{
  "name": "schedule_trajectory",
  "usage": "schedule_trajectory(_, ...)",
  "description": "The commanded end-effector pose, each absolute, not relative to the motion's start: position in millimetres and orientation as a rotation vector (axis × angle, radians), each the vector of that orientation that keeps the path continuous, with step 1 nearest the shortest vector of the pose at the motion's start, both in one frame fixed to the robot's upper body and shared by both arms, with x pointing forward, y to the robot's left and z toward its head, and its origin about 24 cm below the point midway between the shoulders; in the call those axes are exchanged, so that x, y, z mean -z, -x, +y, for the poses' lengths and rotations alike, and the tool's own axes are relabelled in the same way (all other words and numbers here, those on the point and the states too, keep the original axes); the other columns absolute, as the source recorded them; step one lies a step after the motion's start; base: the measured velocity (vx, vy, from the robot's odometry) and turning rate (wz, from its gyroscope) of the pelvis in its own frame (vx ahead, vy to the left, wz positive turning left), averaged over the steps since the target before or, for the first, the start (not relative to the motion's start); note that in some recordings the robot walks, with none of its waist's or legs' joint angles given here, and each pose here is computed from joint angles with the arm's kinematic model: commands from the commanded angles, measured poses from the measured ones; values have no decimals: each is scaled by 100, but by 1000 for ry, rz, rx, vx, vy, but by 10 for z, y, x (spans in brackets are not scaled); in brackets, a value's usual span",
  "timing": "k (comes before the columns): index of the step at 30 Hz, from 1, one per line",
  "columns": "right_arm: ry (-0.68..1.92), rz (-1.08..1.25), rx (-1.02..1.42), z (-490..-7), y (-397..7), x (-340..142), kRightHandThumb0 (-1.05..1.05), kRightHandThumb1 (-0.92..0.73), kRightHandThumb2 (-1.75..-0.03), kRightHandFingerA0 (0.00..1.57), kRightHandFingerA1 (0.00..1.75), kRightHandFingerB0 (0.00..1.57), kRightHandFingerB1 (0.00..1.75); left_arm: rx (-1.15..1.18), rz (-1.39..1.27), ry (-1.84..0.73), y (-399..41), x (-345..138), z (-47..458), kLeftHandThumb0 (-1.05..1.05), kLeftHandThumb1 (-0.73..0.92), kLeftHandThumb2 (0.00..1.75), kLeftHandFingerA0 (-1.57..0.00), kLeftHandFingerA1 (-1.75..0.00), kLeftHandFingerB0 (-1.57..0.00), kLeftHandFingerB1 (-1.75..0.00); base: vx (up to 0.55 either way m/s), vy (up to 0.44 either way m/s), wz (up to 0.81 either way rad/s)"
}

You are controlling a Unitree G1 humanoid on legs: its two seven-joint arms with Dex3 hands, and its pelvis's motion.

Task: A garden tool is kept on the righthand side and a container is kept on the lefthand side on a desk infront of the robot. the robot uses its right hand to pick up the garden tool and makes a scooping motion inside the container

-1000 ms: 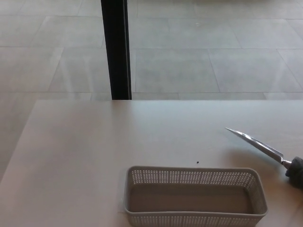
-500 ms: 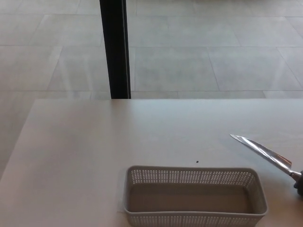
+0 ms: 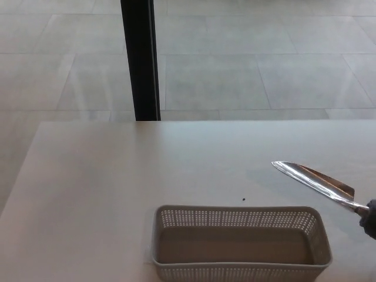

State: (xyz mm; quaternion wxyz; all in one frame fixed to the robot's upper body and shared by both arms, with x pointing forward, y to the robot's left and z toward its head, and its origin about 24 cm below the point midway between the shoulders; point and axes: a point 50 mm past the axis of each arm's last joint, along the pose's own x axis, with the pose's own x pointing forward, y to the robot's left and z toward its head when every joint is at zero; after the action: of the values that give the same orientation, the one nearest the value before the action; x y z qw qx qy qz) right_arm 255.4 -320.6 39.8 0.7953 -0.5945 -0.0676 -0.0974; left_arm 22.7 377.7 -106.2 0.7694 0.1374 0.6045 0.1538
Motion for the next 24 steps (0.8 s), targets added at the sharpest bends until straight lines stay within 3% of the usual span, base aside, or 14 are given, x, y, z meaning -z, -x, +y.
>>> schedule_trajectory(1,1285,-243,228,-3208,-2579,-615,-21,-49,-101,121,133,94,111,-335,1317,-346,-202,1016,3844,-34,1,127,-73,-95,-64,-88,0,0,0)
schedule_trajectory(7,1315,-331,241,-3206,-2616,-782,-21,-50,-104,122,135,93,111,-343,1320,-335,-197,1021,3839,-41,5,119,-72,-93,-65,-87,0,0,0)
schedule_trajectory(12,1376,-400,250,-3246,-2660,-1009,-22,-48,-103,122,136,96,119,-346,1309,-329,-224,1007,3855,-28,2,135,-69,-97,-58,-89,0,0,0)
schedule_trajectory(13,1405,-440,251,-3260,-2665,-1077,-14,-53,-91,93,172,78,145,-353,1297,-309,-231,1002,3859,-30,1,134,-68,-97,-57,-88,0,0,0)
schedule_trajectory(14,1449,-481,250,-3310,-2661,-1175,-21,-46,-104,119,134,95,117,-360,1303,-313,-233,1004,3859,-32,2,128,-71,-95,-60,-88,0,0,0)
schedule_trajectory(15,1495,-499,245,-3326,-2663,-1229,-22,-47,-104,118,135,93,118,-360,1300,-312,-247,998,3866,-35,0,129,-72,-97,-63,-90,0,0,0)
schedule_trajectory(16,1504,-508,249,-3335,-2668,-1265,-19,-54,-98,90,174,74,147,-360,1297,-312,-256,994,3871,-30,-5,128,-73,-99,-65,-92,0,0,0)
schedule_trajectory(18,1513,-519,253,-3341,-2679,-1316,-19,-52,-98,91,174,75,146,-366,1292,-312,-274,988,3878,-31,-2,129,-74,-98,-67,-92,0,0,0)
schedule_trajectory(19,1549,-542,253,-3359,-2677,-1387,-25,-47,-106,122,136,91,115,-366,1287,-310,-280,983,3881,-27,-4,136,-71,-100,-64,-93,0,0,0)
schedule_trajectory(22,1568,-566,253,-3375,-2675,-1433,-24,-47,-107,124,136,91,115,-362,1286,-312,-277,980,3884,-27,-3,137,-68,-99,-60,-91,0,0,0)
schedule_trajectory(23,1567,-573,242,-3384,-2671,-1458,-19,-52,-103,94,172,75,142,-374,1282,-322,-274,983,3883,-27,-3,138,-69,-99,-62,-92,0,0,0)
schedule_trajectory(24,1570,-584,237,-3384,-2668,-1471,-19,-53,-101,94,173,73,143,-372,1290,-316,-271,984,3883,-29,-1,135,-66,-98,-61,-91,0,0,0)
